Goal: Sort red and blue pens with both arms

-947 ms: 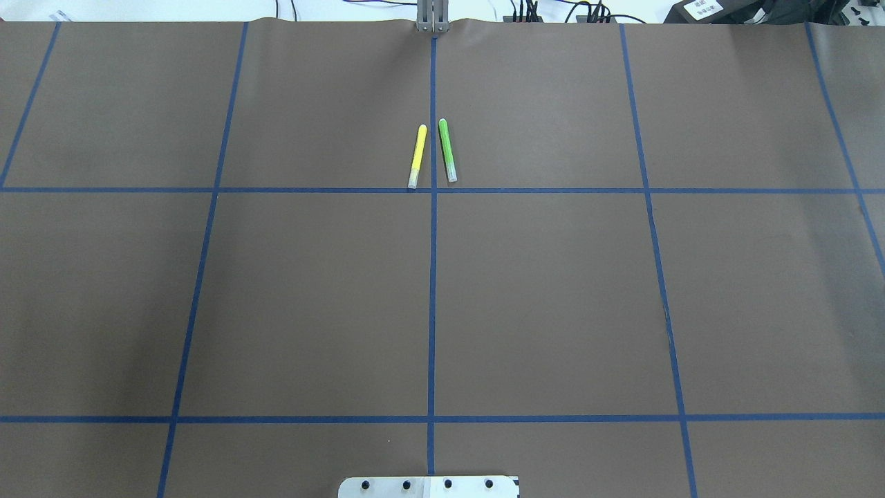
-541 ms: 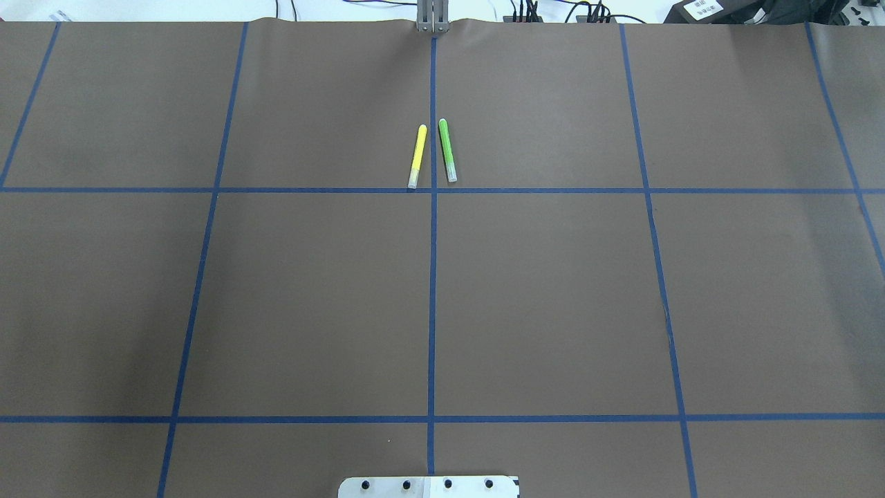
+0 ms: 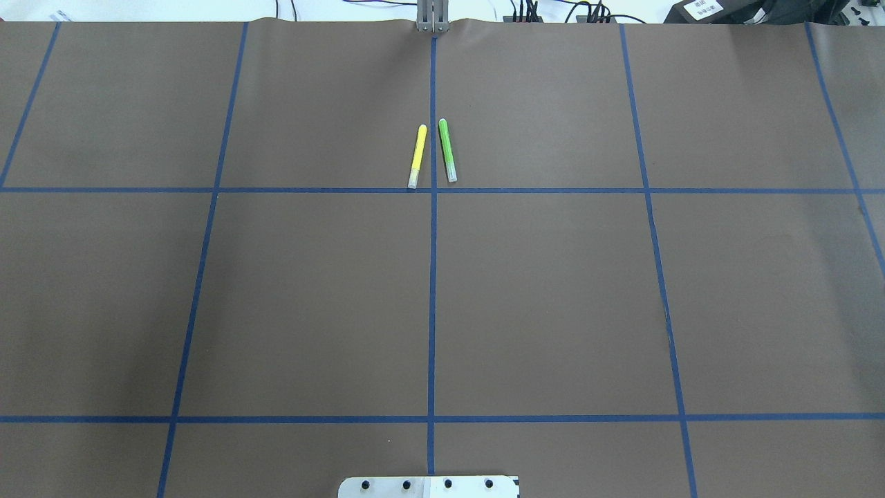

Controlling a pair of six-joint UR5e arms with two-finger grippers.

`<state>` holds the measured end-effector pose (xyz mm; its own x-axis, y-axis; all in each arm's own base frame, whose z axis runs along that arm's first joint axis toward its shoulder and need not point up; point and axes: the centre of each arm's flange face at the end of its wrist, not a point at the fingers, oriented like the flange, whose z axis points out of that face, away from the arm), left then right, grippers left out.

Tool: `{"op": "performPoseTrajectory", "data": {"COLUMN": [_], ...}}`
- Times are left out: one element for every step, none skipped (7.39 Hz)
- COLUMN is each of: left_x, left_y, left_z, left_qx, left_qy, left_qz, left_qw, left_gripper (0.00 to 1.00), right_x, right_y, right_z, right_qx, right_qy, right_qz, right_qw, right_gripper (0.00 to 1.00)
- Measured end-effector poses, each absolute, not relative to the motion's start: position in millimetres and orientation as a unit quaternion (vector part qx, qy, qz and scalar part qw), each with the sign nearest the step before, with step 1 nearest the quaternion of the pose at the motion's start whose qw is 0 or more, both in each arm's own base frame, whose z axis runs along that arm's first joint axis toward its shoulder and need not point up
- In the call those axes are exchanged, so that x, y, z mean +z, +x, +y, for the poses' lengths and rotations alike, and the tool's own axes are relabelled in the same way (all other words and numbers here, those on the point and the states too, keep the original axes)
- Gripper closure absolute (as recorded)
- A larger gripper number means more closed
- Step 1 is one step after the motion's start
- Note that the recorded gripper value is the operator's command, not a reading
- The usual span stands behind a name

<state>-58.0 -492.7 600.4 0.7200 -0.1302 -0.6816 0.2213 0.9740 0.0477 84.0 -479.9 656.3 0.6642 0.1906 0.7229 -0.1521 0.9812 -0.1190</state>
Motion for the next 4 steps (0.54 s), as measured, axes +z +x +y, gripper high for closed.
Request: {"op": "performPoseTrajectory", "data": {"left_x": [598.5,597.4,597.0,596.9], "left_y": [-58.0,-58.0,-58.0,-58.0], "left_z": [-492.7,-492.7,-492.6,-492.6], "left_qx": [-0.095,-0.095,-0.095,-0.095], "left_qy": [0.064,0.065,0.065,0.065], "left_qz": [0.362,0.362,0.362,0.362], "left_qw": [0.925,0.925,0.925,0.925], "left_gripper": [0.0,0.0,0.0,0.0], "right_x": [656.0,655.5,654.6,654.4], "right_y": [84.0,84.2,84.4,84.4], "right_z": [-477.3,-476.7,-476.7,-476.7], "right_qx": [0.094,0.093,0.093,0.093], "right_qy": [-0.023,-0.023,-0.022,-0.022], "right_qz": [-0.398,-0.398,-0.398,-0.398], "right_qw": [0.912,0.912,0.912,0.912], "right_gripper": [0.0,0.0,0.0,0.0]}}
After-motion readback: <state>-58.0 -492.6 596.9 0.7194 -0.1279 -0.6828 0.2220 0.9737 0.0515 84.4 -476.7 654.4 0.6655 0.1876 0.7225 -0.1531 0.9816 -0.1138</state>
